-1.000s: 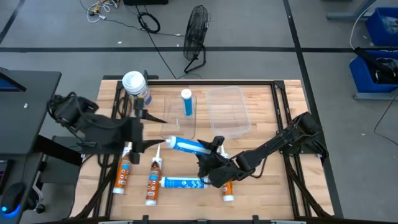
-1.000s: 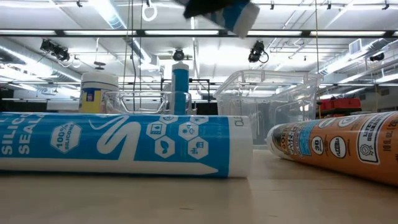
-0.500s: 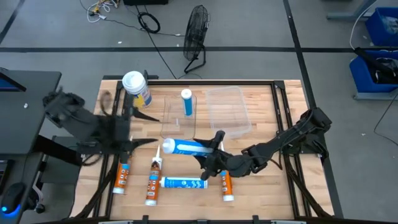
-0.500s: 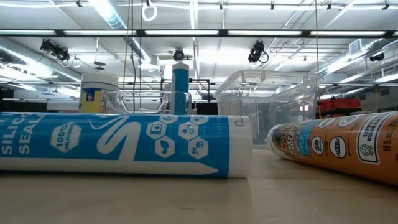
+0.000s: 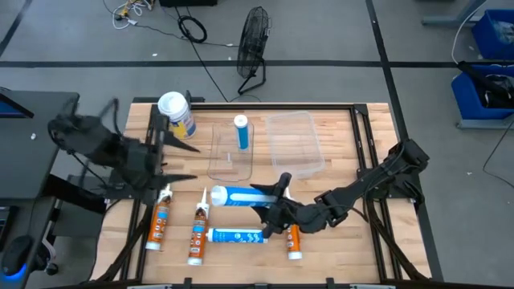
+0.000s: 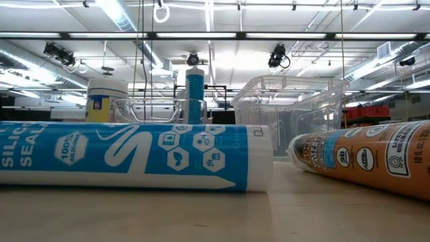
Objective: Pick & place silicon tubes, Sealant and Lysol wipes
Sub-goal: Put the top blue sealant into the left transparent bin
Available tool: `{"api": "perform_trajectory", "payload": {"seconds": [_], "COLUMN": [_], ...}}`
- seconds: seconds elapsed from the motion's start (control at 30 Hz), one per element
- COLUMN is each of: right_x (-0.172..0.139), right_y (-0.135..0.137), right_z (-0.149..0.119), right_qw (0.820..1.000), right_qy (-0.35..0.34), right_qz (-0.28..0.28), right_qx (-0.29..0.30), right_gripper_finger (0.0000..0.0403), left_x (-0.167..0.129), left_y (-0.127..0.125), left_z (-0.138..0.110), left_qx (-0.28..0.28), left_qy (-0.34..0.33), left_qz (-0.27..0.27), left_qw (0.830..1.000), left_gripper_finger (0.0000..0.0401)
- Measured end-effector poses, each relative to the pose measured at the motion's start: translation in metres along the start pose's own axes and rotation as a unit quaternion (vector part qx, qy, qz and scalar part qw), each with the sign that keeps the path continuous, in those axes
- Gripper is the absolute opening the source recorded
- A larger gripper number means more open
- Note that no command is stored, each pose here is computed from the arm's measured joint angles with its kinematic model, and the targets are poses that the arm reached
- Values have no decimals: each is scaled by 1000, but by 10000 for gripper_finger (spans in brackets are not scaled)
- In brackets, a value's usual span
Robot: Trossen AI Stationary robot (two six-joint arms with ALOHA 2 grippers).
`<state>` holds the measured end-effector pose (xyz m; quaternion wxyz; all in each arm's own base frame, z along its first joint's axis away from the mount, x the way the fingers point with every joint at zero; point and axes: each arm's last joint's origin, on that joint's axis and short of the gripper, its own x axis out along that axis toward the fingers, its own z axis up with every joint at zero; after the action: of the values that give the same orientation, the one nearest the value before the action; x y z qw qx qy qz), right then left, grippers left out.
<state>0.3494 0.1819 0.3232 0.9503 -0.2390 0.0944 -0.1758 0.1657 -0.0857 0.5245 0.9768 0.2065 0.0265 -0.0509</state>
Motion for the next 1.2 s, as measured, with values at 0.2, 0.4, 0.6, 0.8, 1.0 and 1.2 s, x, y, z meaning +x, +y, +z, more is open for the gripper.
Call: {"api": "perform_trajectory", "payload": {"seconds": [0.2, 0.4, 0.6, 0.8, 1.0, 1.2], "right_x": [-6, -13, -12, 0, 9, 17], "right_y": [5, -6, -19, -27, -33, -40], "right_z": [-1, 0, -1, -5, -7, -9], "right_qw": [1000, 996, 992, 991, 989, 986], "right_qy": [-12, -86, -111, -111, -123, -131], "right_qz": [5, 8, 28, 33, 52, 65], "right_qx": [2, 33, 56, 64, 67, 80], "right_gripper_finger": [205, 205, 205, 205, 205, 205], "left_x": [-29, -40, -31, -15, 4, 20], "left_y": [3, -15, -33, -45, -53, -57], "left_z": [-42, -92, -129, -144, -143, -142], "left_qx": [-23, -28, -27, -52, -37, -1], "left_qy": [-77, -144, -135, -89, -91, -122], "left_qz": [13, 1, 5, 6, 6, -18], "left_qw": [997, 989, 990, 995, 995, 992], "left_gripper_finger": [241, 241, 241, 241, 241, 241]}}
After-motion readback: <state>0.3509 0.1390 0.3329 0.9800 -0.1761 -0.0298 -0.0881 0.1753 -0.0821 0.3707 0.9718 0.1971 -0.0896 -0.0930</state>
